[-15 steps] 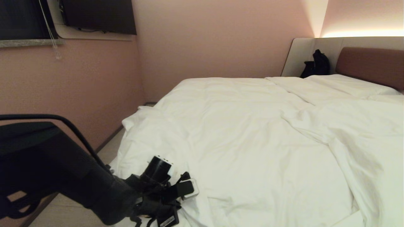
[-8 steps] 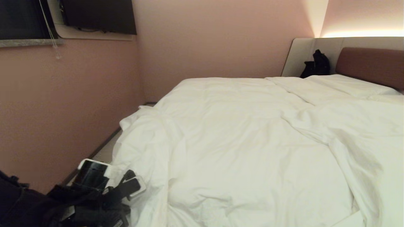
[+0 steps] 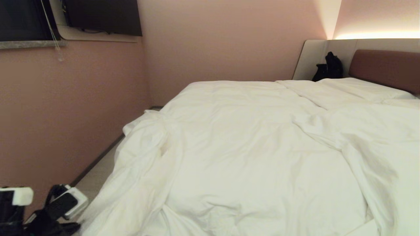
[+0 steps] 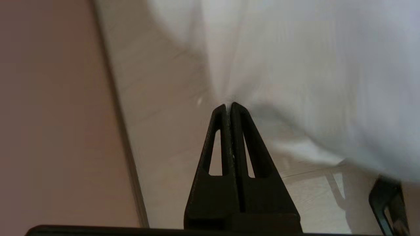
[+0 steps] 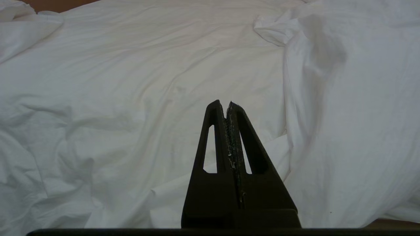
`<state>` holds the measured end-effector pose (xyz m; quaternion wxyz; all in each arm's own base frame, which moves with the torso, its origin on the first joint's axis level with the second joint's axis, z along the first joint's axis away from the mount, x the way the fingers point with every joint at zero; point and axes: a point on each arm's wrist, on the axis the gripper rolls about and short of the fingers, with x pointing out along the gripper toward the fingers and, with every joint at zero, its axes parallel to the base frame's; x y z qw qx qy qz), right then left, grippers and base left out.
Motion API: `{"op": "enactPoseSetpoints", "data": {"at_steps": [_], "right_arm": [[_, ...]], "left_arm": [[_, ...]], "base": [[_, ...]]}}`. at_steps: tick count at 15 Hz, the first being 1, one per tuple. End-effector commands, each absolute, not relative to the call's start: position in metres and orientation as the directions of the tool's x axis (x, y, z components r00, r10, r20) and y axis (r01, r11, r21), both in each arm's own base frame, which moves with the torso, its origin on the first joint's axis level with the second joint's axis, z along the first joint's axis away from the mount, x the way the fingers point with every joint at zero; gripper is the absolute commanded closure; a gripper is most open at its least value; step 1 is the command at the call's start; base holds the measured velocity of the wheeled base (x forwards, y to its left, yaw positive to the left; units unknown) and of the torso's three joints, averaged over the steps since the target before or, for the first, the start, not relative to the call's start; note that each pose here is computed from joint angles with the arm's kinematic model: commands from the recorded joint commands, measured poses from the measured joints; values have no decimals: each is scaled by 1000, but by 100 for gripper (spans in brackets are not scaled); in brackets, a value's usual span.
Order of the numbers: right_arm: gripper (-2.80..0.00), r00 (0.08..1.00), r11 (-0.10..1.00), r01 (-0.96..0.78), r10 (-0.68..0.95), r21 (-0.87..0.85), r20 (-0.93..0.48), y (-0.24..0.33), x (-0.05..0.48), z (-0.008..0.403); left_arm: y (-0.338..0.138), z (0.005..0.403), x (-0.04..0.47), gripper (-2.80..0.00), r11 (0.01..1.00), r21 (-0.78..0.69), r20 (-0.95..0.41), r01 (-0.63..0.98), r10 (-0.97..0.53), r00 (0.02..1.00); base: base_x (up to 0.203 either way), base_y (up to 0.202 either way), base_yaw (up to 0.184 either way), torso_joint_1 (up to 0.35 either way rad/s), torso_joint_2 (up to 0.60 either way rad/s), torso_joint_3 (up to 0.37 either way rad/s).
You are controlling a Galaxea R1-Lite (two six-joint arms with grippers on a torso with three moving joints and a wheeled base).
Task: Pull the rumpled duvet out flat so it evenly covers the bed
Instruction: Flatten the corners of the folded blanket
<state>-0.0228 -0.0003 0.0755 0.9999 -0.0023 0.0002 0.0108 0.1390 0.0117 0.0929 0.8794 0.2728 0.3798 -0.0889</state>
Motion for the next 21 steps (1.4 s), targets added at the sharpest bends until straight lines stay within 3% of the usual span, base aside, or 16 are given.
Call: {"op": "enactPoseSetpoints", "data": {"at_steps": [1,5,9,14,21], "right_arm": [[0,1000,1000,-23,23,-6,0,0,-23,75],[0,1000,1000,-23,23,-6,0,0,-23,75],[0,1000,1000,-23,23,-5,0,0,-23,75],[0,1000,1000,-23,23,-5,0,0,-23,75],[0,1000,1000,-23,23,-5,0,0,-23,75]], "left_arm": [[24,102,103,0,865,467,-620,183,173,765],[23,105,56,0,878,478,-556,-17,318,768],[11,122,24,0,902,421,-536,-99,335,775],[1,157,29,0,929,266,-391,256,-139,910],[11,195,92,0,845,120,-444,521,-424,790]], "base": [[0,0,0,0,0,0],[0,0,0,0,0,0],[0,0,0,0,0,0],[0,0,0,0,0,0],[0,0,0,0,0,0]]}}
